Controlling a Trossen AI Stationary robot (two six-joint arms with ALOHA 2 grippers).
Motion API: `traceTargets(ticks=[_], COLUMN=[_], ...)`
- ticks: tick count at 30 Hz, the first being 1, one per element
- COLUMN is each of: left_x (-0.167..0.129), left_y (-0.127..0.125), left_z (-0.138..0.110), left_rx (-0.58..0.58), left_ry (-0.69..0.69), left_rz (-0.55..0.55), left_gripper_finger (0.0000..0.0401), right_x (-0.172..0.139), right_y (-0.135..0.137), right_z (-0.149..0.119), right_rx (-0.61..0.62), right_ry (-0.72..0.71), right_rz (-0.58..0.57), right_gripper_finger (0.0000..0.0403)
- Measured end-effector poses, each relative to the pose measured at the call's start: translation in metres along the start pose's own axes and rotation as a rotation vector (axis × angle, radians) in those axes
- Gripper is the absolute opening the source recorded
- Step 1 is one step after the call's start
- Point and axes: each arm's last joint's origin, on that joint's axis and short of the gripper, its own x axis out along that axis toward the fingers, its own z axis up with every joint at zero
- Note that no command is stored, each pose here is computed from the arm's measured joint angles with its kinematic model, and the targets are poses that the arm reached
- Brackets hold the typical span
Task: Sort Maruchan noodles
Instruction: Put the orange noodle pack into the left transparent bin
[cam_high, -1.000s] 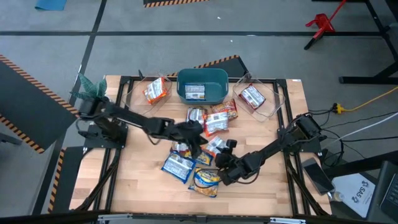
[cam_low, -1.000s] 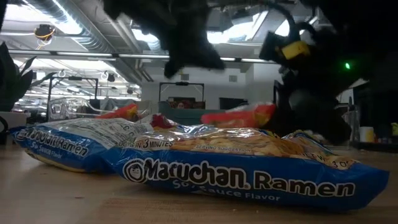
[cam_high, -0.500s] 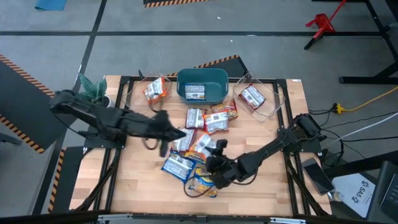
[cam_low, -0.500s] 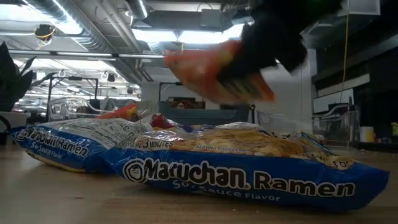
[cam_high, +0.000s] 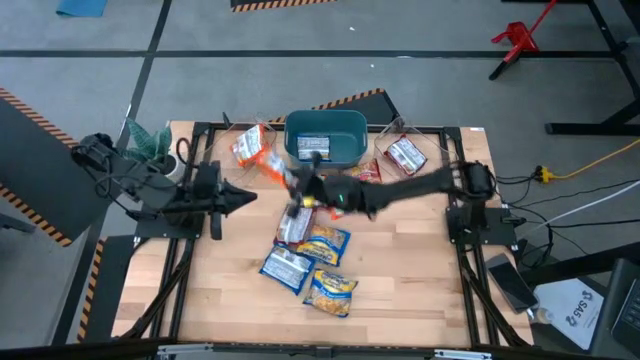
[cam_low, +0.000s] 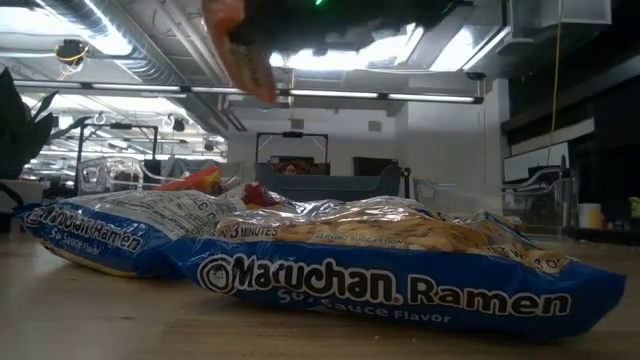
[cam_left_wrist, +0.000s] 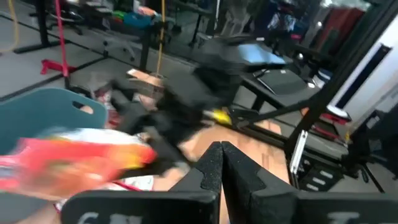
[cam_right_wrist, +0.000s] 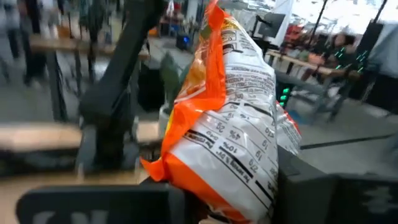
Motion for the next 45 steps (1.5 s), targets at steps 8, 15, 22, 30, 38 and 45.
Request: traceTargets(ticks=[8, 15, 22, 30, 38, 45], left_x=[-0.017, -0.022, -0.023, -0.023, -0.023, -0.023], left_y=[0.007, 0.01, 0.011, 0.011, 0.011, 0.012], left_z=[0.007, 0.01, 0.011, 0.01, 0.009, 0.01], left_rx=[0.02, 0.012, 0.026, 0.03, 0.039, 0.039], left_ry=[-0.062, -0.076, -0.081, -0.077, -0.069, -0.079], left_rz=[0.025, 0.018, 0.018, 0.02, 0.025, 0.048], left_gripper_finger=[0.0, 0.0, 0.0, 0.0, 0.0, 0.0], right_x=[0.094, 0.154, 0.168, 0.177, 0.179, 0.179], right_y=[-0.04, -0.032, -0.031, -0.042, -0.045, -0.045], right_z=[-0.019, -0.022, -0.056, -0.083, -0.095, -0.096], right_rx=[0.212, 0.214, 0.215, 0.255, 0.27, 0.206], right_ry=[-0.037, -0.036, -0.04, -0.021, 0.008, 0.023], right_rz=[0.091, 0.16, 0.087, 0.115, 0.085, 0.114], right_gripper_finger=[0.0088, 0.0093, 0.0096, 0.0098, 0.0099, 0.0134])
